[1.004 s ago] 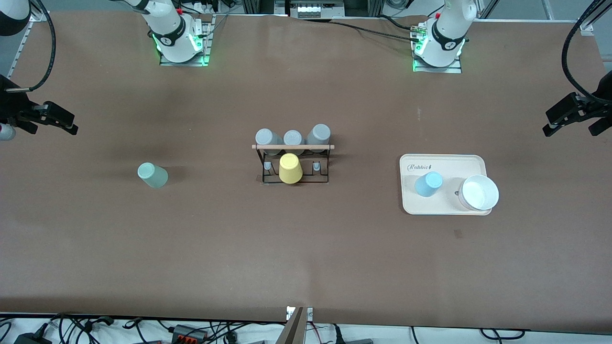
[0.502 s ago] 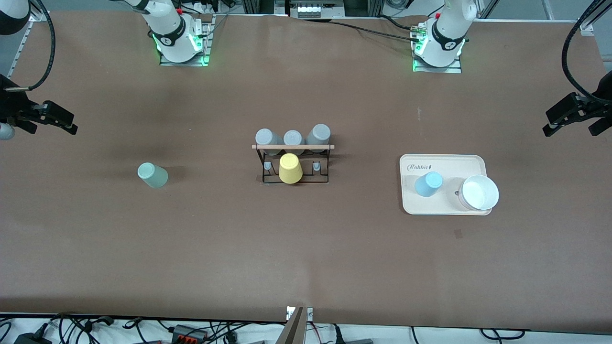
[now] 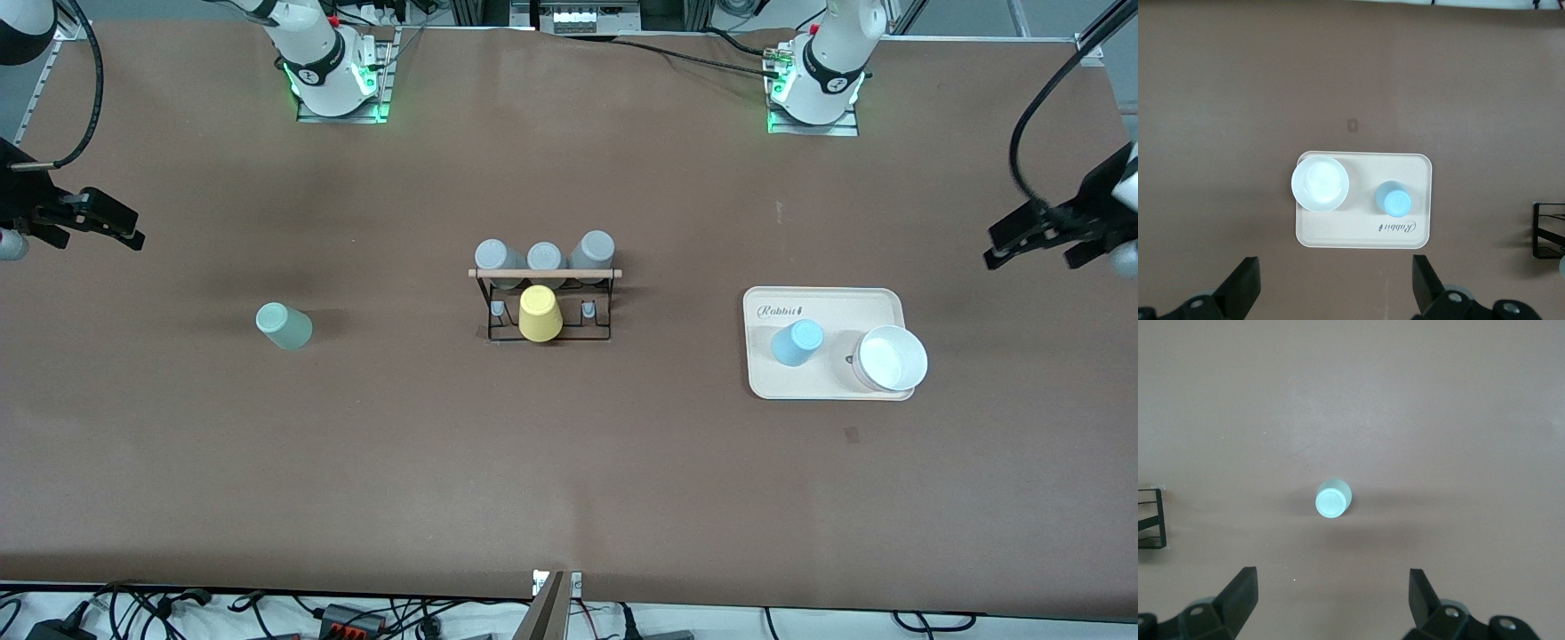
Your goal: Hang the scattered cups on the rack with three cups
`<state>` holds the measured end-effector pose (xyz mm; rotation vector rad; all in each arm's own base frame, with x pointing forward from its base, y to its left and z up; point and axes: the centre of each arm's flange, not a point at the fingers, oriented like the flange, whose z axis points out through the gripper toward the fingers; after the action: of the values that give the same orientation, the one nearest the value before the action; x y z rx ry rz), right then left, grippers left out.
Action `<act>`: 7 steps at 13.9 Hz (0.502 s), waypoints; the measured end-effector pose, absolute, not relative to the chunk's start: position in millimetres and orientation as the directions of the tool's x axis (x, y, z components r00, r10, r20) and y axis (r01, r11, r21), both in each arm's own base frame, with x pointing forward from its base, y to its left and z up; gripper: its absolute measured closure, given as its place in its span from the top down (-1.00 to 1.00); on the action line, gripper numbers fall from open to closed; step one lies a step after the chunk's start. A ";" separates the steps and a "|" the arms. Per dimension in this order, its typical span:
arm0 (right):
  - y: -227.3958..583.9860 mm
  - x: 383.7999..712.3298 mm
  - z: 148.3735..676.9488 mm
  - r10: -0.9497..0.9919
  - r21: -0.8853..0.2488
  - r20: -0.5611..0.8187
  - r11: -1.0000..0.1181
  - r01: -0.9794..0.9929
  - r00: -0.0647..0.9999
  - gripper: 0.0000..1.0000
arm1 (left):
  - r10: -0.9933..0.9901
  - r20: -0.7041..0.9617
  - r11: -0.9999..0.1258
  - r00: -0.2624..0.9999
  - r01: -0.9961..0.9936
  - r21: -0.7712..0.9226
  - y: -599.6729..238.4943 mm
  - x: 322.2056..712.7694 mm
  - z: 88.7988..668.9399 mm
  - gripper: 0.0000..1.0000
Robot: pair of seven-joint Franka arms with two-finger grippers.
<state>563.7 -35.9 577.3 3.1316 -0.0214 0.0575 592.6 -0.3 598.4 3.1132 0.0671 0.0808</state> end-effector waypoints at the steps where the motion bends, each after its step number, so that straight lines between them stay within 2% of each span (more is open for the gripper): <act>1: -35.9 563.7 577.1 -0.014 0.009 0.036 -1.000 -0.014 0.999 1.00 | 0.042 0.022 -0.999 0.999 0.041 0.031 -8.6 598.9 581.3 1.00; 4: -35.9 563.6 576.5 -0.013 0.009 0.035 -1.000 -0.014 0.999 1.00 | 0.047 -0.068 -0.998 0.997 0.050 0.040 -38.6 615.7 526.7 1.00; 7: -36.0 563.6 575.6 -0.014 0.009 0.033 -1.000 -0.014 0.999 1.00 | 0.042 -0.077 -0.998 0.996 0.046 0.045 -62.8 624.0 474.1 1.00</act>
<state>563.6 -36.0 575.6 3.1318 -0.0219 0.0517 624.0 -62.8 474.1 3.0918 0.0685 -0.1173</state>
